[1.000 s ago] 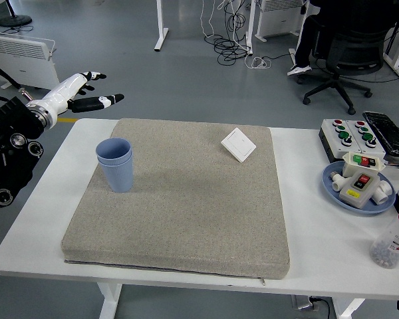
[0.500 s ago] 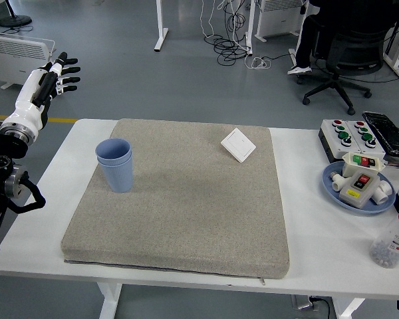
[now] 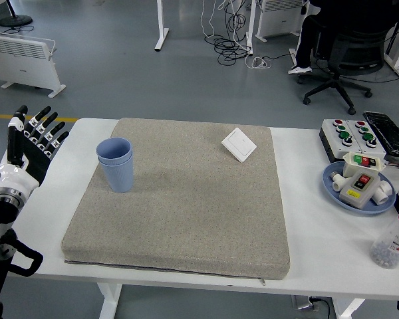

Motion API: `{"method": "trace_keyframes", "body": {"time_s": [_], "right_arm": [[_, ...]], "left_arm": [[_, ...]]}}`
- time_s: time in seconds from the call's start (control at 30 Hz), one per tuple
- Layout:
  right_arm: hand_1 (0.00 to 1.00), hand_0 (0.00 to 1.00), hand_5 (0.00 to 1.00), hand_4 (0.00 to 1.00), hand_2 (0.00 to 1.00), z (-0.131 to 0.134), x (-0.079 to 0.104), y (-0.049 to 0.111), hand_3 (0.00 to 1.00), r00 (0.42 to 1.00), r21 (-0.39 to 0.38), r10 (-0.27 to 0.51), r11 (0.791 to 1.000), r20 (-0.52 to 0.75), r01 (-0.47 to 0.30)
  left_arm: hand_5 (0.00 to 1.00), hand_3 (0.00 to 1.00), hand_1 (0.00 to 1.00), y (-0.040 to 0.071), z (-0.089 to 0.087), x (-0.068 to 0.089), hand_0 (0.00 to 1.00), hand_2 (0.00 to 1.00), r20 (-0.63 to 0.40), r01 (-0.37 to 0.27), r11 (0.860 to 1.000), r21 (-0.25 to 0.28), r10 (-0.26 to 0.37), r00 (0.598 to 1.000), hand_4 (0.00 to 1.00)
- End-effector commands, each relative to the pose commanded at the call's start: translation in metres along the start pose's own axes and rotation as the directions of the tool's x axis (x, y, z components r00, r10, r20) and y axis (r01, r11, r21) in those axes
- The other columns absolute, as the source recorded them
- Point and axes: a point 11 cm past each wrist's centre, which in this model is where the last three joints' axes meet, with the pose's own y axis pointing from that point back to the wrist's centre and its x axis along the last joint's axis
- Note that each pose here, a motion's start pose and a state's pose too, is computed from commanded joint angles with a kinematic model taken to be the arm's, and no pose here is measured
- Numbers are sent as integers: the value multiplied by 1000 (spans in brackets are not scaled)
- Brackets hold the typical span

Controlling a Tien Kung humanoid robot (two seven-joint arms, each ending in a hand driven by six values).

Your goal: Push cup pick cup insert cup

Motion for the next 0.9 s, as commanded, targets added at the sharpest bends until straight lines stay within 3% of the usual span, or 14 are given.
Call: {"method": "trace_keyframes", "body": {"time_s": [0.13, 0.27, 0.63, 0.9], "right_arm": [[598, 692, 466, 108, 616, -3, 0, 0, 547, 1000, 8, 0, 1000, 8, 0], [598, 692, 466, 108, 615, -6, -1, 0, 548, 1000, 14, -1, 1000, 8, 1], [597, 692, 464, 108, 615, -12, -1, 1, 548, 1000, 27, -2, 1000, 10, 1], [595, 692, 463, 108, 613, -12, 0, 1, 547, 1000, 28, -1, 1000, 8, 1]], "left_arm": [[998, 819, 854, 27, -35, 10, 835, 913, -54, -46, 998, 38, 48, 997, 599], [998, 821, 850, 41, -55, 17, 838, 911, -94, -88, 995, 52, 92, 991, 592], [998, 822, 847, 51, -65, 19, 835, 907, -41, -96, 995, 37, 97, 994, 588], [998, 822, 847, 52, -68, 20, 833, 908, -33, -105, 994, 39, 106, 994, 591]]}}
